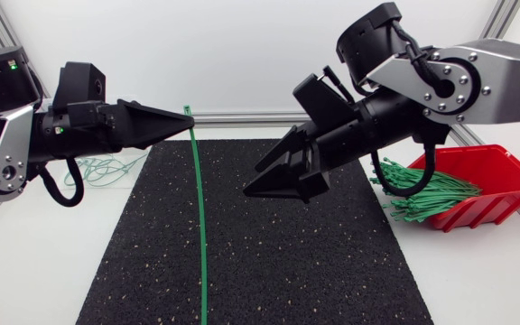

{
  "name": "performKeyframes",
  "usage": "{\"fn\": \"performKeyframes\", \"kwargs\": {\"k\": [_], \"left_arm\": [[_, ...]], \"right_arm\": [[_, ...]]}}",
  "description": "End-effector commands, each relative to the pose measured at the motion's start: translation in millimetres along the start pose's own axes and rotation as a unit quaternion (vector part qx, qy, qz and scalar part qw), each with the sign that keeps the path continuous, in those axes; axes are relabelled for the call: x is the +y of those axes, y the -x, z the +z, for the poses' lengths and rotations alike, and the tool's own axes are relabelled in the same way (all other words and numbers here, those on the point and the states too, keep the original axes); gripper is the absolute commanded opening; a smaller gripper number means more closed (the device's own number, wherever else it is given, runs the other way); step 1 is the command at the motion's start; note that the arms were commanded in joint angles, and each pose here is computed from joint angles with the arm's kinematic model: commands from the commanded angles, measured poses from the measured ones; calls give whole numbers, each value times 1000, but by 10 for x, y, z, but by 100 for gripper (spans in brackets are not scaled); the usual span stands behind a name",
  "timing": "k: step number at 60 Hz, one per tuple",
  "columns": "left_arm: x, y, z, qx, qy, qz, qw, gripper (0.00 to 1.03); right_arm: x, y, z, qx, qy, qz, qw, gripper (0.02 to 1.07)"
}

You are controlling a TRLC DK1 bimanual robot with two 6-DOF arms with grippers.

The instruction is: Take a green cable tie from the red box, thread the tail through the head to close it, then place it in the transparent bin on the left.

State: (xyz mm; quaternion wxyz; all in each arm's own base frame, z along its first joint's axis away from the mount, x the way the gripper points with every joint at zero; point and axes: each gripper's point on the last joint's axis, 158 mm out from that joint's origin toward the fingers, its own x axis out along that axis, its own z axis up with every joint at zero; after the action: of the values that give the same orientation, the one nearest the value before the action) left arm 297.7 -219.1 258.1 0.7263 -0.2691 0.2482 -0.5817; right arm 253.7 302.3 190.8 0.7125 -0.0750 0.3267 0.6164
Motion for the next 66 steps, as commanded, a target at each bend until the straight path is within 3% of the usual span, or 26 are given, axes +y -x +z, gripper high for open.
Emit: {"fn": "performKeyframes", "kwargs": {"k": [1,6,14,32,42,59,66], "left_arm": [[36,16,73,2,15,-5,1000,4],[95,19,67,3,22,-3,1000,4],[185,10,77,4,25,0,1000,4],[323,-54,47,12,35,0,999,4],[365,-96,58,15,38,-2,999,4],[424,-129,37,19,46,-2,999,4],[468,-141,34,20,51,-1,998,4]], "right_arm": [[-10,37,47,3,50,-15,999,102],[7,6,-9,11,88,-14,996,102],[128,-27,-155,40,99,7,994,103],[94,98,-251,75,186,-40,979,103],[18,-41,-335,86,281,-64,954,103],[-162,-218,-425,150,365,-131,909,102],[-210,-245,-396,143,442,-183,866,102]]}}
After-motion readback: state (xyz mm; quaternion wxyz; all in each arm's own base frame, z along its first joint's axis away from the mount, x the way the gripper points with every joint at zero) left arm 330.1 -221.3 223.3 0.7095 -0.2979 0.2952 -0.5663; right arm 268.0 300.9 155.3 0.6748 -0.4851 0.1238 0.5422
